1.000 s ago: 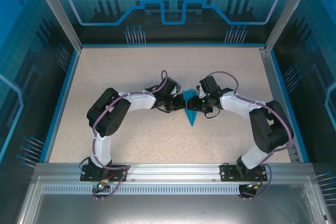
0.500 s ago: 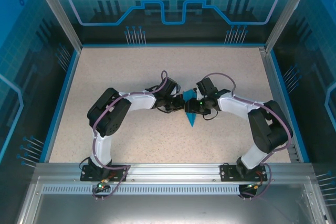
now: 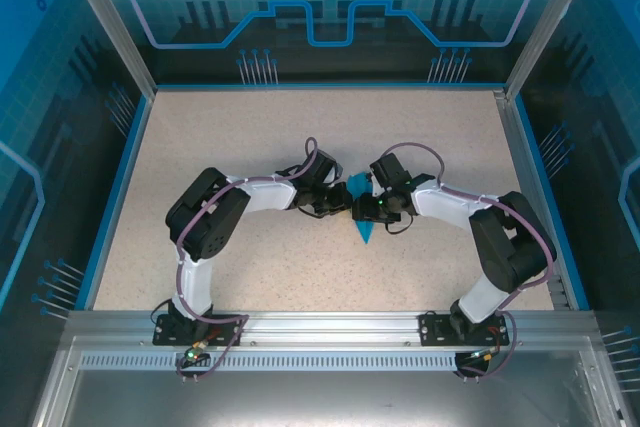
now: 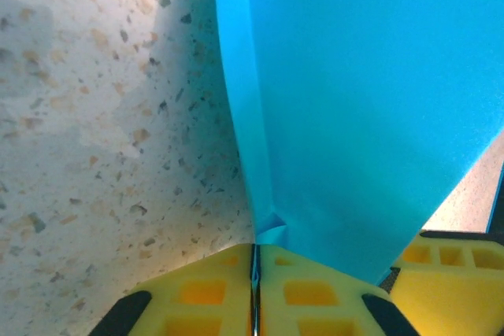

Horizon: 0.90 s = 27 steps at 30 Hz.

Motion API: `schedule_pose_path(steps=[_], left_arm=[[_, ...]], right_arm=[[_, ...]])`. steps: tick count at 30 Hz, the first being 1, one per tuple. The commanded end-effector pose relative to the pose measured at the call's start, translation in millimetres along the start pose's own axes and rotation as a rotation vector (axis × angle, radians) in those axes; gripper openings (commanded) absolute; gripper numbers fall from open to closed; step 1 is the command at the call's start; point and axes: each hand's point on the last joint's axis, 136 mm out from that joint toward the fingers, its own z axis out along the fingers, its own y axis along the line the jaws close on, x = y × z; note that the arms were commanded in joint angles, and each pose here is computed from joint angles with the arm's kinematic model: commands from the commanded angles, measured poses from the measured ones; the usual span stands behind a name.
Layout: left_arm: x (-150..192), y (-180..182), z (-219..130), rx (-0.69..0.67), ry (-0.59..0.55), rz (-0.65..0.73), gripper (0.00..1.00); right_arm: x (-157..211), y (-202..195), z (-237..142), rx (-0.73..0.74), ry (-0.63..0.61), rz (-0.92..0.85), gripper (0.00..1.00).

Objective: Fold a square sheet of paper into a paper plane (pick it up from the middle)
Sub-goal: Turn over a paper plane at the center of the table.

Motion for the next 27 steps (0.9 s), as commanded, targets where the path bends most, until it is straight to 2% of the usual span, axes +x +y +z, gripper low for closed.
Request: schedule_pose_path(steps=[1,5,9,16,20,24,27], left_arm=[[-3.3,-12.5,-15.1,0.068,-0.008,-0.024,0.13],[-4.9,-14.7,-22.0,0.087,-0.014,-0.03,0.19],[-6.5,-12.4,-27.7,0.086,-0.025,-0.033,0.2],[-5.1,-8.7,-23.1,0.087,-0.007,-0.038,0.17],[-5.7,-8.1,-21.4,0.086,-0.003,-0.039,0.17],[-6.3,-8.5,-21.8,0.083,-0.003,-0.037,0.17],[-6.1,-7.6,-21.2,0.079,-0.004,-0.038,0.17]], right_arm=[[7.1,-5.4,6.4,0.043,0.023,-0.025,0.46],[6.8,-7.3,7.6,0.054,0.022,-0.025,0.42],[5.3,-3.2,6.4,0.036,0.016,-0.032,0.42],[2.4,12.1,0.3,-0.045,-0.005,-0.063,0.51],[2.3,11.5,0.8,-0.042,-0.005,-0.068,0.57],[3.5,5.8,3.9,-0.012,0.004,-0.062,0.57],[3.7,1.1,5.6,0.018,0.011,-0.054,0.53]])
